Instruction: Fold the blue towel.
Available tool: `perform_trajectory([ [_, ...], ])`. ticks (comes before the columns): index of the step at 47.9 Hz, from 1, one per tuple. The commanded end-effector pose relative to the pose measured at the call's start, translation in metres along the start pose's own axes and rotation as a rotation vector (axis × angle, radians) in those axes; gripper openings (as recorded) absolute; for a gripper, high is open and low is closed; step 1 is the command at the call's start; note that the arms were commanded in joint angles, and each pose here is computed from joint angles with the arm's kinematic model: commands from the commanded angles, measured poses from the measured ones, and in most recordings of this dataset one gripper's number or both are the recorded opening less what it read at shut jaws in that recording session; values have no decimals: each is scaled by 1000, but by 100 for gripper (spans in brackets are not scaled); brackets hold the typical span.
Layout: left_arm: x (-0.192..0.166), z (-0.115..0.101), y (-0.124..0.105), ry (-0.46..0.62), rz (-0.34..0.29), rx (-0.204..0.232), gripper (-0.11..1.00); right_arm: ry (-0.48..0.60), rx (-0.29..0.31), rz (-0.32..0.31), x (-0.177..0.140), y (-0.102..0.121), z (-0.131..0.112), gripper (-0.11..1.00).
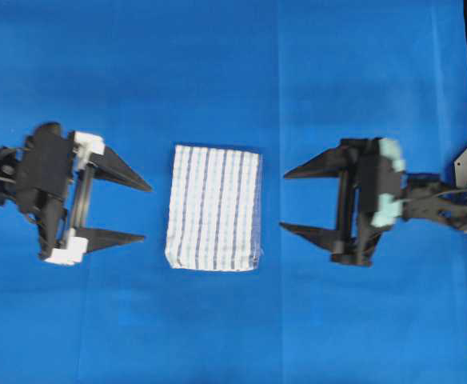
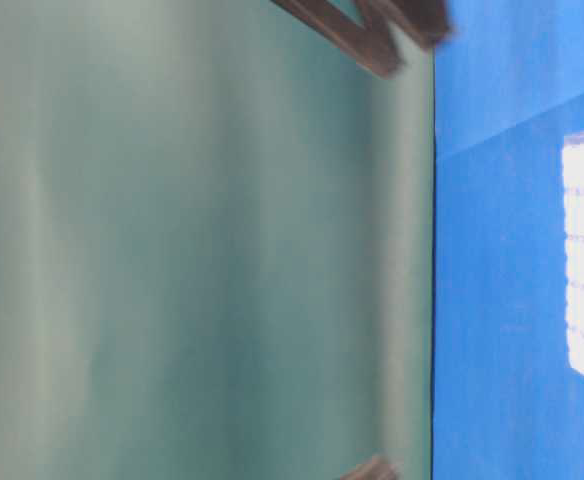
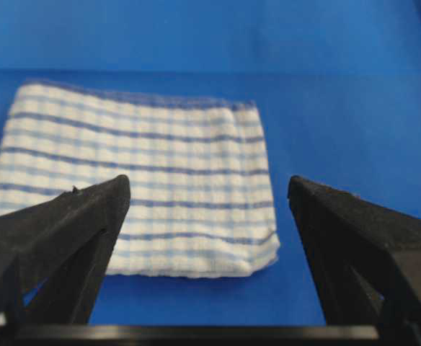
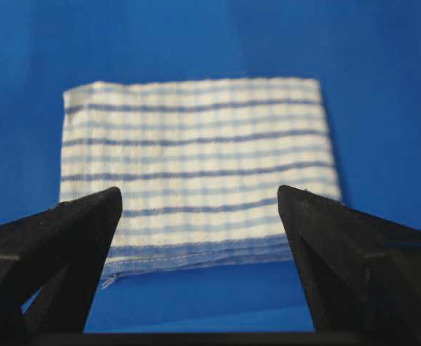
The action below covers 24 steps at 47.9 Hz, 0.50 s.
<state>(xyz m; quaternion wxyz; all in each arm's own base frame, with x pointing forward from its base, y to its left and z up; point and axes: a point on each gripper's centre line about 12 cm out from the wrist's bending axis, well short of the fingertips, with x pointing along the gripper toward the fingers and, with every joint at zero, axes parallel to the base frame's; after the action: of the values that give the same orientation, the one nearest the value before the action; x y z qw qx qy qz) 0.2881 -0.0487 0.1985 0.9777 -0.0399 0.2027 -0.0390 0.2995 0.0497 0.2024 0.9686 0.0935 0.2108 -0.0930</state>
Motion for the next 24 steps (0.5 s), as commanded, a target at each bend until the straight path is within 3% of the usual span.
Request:
perform_trajectory([
  [1,-14,12,3,-63,4,-9,90,-53,-2,16,-15,-3,11,87],
  [14,-55,9,12,-156,10,-23,90,-151,-12,58,-62,-24,15,86],
  [24,-78,1,15,-204,3,-10,89,-207,-31,74,-88,-41,5,86],
])
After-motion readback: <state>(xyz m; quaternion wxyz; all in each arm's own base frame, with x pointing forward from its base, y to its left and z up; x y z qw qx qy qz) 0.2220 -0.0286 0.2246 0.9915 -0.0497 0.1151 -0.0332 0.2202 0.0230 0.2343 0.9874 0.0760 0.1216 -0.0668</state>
